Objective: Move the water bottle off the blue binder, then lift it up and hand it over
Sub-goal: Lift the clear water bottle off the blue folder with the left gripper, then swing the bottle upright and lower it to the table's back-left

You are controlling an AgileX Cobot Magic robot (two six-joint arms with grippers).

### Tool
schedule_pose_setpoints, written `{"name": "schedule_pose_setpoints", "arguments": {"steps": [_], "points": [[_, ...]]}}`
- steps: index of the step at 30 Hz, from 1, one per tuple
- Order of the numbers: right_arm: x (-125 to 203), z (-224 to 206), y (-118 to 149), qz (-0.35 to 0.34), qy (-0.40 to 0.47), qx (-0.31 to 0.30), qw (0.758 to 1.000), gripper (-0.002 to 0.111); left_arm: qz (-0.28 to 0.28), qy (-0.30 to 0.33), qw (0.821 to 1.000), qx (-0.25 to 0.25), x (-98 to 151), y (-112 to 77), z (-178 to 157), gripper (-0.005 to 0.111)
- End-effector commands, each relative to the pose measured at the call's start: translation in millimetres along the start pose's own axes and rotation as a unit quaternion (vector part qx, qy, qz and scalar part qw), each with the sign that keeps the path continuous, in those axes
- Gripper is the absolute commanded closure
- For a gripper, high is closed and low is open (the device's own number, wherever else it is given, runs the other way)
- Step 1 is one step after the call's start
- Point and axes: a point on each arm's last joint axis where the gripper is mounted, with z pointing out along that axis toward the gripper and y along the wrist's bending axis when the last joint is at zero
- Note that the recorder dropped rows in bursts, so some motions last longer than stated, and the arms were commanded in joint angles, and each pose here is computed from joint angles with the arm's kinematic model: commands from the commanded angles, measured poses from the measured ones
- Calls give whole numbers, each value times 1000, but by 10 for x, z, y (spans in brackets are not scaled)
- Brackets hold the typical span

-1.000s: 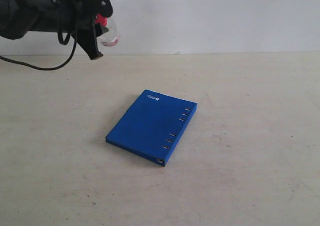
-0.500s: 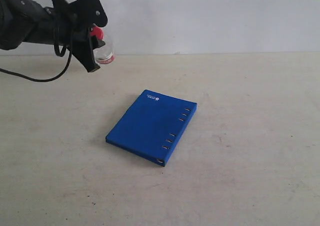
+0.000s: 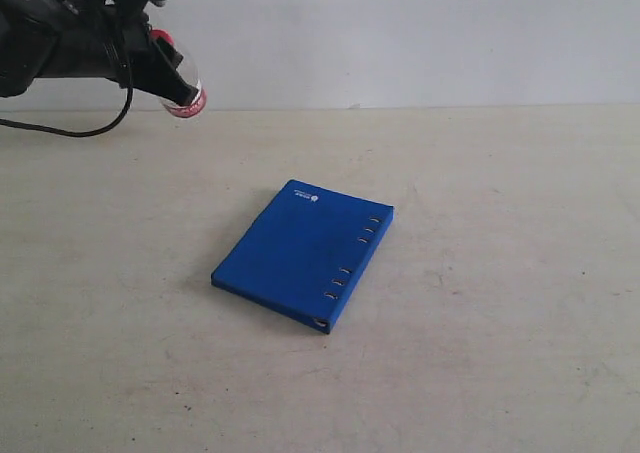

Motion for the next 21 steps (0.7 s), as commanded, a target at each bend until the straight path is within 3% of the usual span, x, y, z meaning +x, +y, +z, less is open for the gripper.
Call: {"name": "schedule_pose_setpoints", "arguments": {"steps": [1,7,11,16,21], "points": [[-16,-4,1,-2,-8,-1,1000,107,-80,0,997,-23,-24,65,-41,102],[-16,-4,1,-2,-8,-1,1000,107,-110,3,991,-72,-24,167,-107,102],[-16,-4,1,-2,-8,-1,1000,107,-147,19,980,-135,-94,363,-432,102],[-16,-4,1,-2,-8,-1,1000,107,-119,61,972,-191,-113,501,-812,102],[-16,-4,1,-2,-8,-1,1000,107,-132,66,970,-191,-27,468,-946,102]]}}
